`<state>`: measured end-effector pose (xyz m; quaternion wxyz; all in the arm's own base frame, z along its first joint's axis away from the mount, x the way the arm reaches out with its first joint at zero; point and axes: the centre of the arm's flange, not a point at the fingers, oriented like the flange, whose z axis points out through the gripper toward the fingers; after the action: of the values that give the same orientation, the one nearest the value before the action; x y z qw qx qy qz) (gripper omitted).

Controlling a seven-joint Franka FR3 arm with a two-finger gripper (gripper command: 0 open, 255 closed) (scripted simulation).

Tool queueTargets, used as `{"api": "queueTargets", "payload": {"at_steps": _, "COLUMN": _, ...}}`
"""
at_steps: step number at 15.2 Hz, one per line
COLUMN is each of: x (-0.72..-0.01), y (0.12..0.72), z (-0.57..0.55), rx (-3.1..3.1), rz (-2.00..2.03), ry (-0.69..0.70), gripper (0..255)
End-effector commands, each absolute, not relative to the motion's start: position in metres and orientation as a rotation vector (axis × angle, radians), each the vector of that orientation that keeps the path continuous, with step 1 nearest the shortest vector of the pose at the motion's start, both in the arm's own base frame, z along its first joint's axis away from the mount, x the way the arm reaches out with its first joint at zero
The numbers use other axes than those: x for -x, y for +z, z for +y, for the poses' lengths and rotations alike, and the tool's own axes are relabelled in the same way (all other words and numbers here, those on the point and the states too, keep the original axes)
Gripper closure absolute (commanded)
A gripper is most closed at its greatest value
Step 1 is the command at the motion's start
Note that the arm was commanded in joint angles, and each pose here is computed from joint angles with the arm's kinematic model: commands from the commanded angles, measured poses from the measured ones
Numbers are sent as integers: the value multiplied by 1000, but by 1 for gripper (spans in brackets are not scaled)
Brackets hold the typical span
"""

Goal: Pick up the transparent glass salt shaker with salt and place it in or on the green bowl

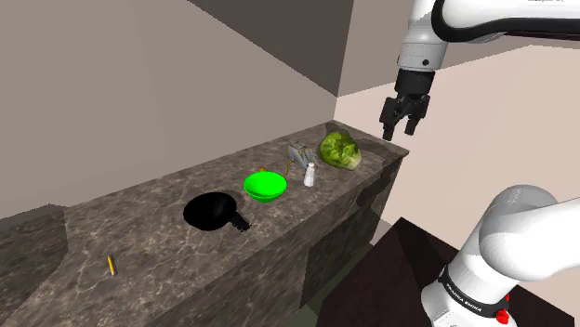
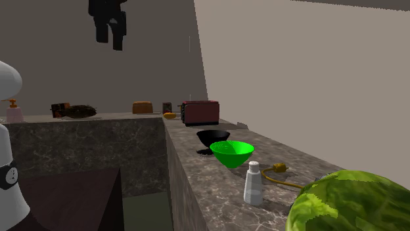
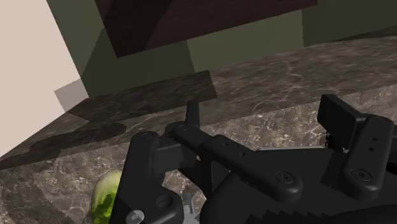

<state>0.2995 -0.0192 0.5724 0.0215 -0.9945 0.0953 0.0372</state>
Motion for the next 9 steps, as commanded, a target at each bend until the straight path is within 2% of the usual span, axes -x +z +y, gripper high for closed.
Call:
{"api": "queueTargets", "payload": {"at_steps": 1, "x": -299, "y": 572, "z": -19, "rx": 3082, "rz": 295, "ry": 115, "gripper": 0}}
{"api": "queueTargets", "payload": {"at_steps": 9, "x": -352, "y": 495, "z": -53, "rx": 3072, "rz": 217, "ry": 3, "gripper": 0}}
